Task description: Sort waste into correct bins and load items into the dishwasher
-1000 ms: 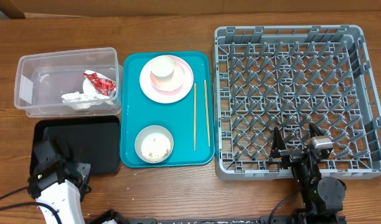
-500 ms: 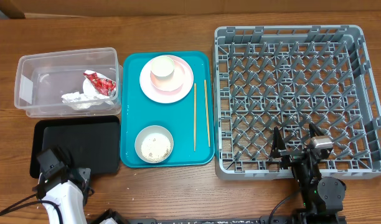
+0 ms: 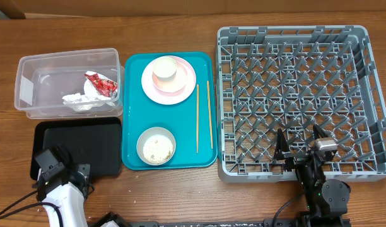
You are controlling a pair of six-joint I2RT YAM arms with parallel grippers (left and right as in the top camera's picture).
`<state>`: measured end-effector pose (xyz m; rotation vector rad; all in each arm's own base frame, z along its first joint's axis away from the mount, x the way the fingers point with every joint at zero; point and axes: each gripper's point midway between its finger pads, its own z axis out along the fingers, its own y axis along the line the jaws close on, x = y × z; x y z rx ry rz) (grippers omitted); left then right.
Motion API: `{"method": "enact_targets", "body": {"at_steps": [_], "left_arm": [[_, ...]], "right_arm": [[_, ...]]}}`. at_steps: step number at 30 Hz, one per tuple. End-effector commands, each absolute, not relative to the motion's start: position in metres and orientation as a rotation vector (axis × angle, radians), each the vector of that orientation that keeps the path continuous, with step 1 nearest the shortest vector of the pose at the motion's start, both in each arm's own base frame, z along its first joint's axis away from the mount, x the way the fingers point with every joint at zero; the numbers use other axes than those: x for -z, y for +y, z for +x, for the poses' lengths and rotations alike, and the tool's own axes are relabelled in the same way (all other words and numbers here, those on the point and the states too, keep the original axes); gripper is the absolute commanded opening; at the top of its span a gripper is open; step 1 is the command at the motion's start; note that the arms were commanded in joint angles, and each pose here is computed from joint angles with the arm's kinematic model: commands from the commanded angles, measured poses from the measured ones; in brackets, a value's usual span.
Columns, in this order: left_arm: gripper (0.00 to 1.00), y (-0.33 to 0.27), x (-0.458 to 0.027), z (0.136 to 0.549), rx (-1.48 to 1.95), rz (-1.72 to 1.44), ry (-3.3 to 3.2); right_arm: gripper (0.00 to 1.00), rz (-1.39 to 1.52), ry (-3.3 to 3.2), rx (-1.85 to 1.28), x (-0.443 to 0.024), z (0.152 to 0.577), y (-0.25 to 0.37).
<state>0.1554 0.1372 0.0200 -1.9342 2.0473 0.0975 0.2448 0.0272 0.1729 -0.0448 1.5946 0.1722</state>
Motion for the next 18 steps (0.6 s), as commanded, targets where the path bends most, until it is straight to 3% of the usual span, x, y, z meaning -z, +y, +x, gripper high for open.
{"method": "enact_targets", "body": {"at_steps": [1, 18], "left_arm": [[0.06, 0.135, -0.018, 0.159, -0.057, -1.926, 2.053], [0.07, 0.142, -0.024, 0.177, -0.005, -1.872, 2.002]], "right_arm": [[1.00, -0.051, 1.591, -0.172, -0.171, 0.245, 0.028], [1.00, -0.050, 1.591, -0.172, -0.171, 0.245, 0.028]]}}
